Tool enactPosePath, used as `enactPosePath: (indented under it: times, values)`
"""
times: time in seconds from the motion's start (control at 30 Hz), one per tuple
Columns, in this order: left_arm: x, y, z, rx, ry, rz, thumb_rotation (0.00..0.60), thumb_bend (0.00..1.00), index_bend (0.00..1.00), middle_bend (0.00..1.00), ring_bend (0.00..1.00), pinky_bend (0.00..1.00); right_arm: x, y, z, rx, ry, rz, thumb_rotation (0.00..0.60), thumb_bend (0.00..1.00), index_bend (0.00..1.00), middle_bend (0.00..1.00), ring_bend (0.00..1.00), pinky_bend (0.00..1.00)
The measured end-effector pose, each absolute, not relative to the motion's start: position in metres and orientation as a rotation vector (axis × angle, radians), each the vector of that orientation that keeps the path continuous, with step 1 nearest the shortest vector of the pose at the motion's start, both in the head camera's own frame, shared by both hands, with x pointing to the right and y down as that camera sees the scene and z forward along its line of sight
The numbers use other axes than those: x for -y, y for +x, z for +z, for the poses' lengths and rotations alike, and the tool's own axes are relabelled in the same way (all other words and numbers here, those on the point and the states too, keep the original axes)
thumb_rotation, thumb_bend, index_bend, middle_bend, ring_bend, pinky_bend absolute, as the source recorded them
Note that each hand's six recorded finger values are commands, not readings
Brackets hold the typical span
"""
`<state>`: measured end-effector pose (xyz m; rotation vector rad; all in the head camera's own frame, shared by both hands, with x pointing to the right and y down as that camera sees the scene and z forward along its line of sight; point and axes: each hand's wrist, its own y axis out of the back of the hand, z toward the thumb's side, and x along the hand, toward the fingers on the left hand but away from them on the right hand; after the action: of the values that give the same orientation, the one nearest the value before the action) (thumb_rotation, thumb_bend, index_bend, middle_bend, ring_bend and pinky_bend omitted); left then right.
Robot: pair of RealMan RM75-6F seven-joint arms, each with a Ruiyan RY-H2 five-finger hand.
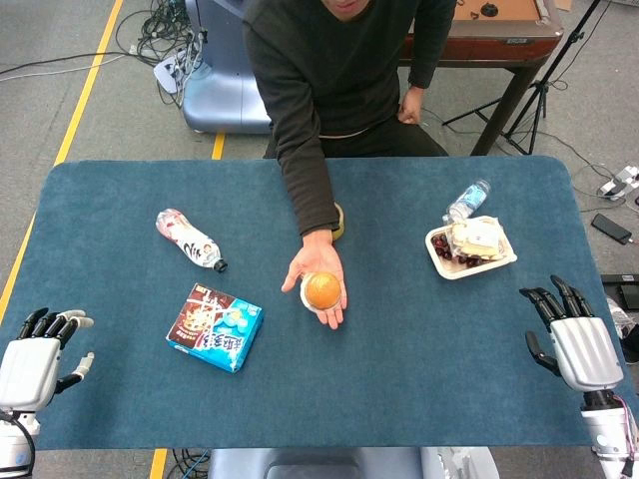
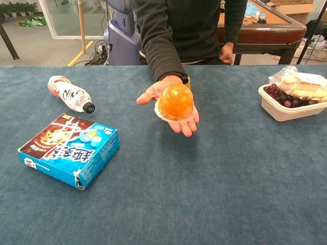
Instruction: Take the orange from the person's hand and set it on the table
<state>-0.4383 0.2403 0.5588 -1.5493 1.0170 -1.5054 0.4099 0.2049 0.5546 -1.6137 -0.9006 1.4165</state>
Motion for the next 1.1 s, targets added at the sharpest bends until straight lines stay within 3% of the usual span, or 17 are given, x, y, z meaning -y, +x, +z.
enactPosePath:
  times: [0.57, 0.87, 1.1]
  values:
    - [-0.241, -0.438, 0.559, -1.015, -1.550, -1.507, 0.600, 0.30, 0.36, 0.28, 0.23, 0.11, -0.205, 0.390, 0.557, 0.855, -1.747, 1.377, 0.600, 0.44, 0.19, 0.21, 0.02, 0.15]
    - [-0.243, -0.440, 0.556, -1.023, -1.545, -1.507, 0.600, 0.30, 0.36, 0.28, 0.23, 0.11, -0.182, 0.342, 0.567, 0.669, -1.828, 1.266, 0.600, 0.29, 0.19, 0.18, 0.02, 0.15]
    - [-0.246, -0.441, 0.553, -1.030, -1.539, -1.508, 0.600, 0.30, 0.36, 0.28, 0.23, 0.11, -0.159, 0.280, 0.586, 0.499, -1.911, 1.138, 0.600, 0.18, 0.03, 0.09, 0.00, 0.15]
